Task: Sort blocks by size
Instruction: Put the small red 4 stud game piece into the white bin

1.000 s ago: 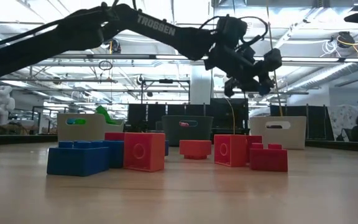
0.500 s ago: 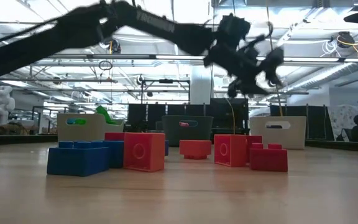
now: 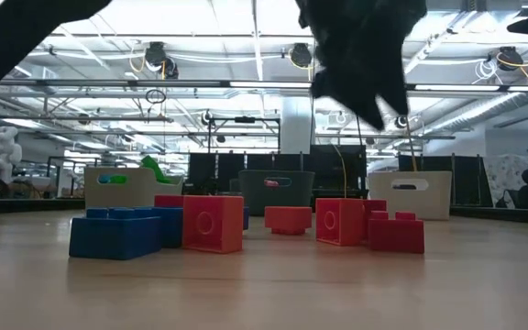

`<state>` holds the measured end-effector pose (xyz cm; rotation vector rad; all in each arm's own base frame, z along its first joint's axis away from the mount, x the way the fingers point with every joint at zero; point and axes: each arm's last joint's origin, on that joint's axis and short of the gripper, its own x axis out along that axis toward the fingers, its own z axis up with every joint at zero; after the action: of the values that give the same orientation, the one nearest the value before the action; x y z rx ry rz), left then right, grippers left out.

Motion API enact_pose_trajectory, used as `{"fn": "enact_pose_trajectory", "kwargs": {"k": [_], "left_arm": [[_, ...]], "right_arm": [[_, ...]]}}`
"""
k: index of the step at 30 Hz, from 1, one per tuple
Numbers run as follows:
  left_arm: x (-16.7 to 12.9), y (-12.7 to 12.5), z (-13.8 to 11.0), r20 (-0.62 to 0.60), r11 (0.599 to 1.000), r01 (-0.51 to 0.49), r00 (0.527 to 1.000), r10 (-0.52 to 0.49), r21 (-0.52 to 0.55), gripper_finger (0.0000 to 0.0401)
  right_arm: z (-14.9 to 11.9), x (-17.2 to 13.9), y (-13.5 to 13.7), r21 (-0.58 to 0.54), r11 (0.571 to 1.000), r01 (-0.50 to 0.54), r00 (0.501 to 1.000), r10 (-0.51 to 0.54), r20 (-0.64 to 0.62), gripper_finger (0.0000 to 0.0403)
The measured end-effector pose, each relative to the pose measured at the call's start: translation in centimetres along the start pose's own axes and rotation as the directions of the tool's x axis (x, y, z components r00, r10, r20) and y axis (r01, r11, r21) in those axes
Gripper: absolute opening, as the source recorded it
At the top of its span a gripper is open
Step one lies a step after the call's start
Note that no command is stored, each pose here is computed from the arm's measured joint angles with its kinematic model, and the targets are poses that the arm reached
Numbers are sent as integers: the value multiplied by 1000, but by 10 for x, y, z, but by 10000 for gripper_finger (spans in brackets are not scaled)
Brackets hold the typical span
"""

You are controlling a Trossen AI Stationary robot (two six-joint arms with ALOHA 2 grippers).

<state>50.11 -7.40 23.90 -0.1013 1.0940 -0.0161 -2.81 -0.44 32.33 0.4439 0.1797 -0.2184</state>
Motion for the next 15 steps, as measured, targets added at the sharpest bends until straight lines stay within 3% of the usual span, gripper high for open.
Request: {"fn": "enact_pose_trajectory", "kwargs": {"k": [7,15], "left_arm": [[47,-23,-31,-57,997,-67,996,69,33,223],[77,-5,-52,-101,988,-143,985,136,-56,223]], "right_arm": [[0,0,0,-4,1000,1,1000,-1,1,238],[0,0,0,20,1000,-2,1000,3,-1,238]]}}
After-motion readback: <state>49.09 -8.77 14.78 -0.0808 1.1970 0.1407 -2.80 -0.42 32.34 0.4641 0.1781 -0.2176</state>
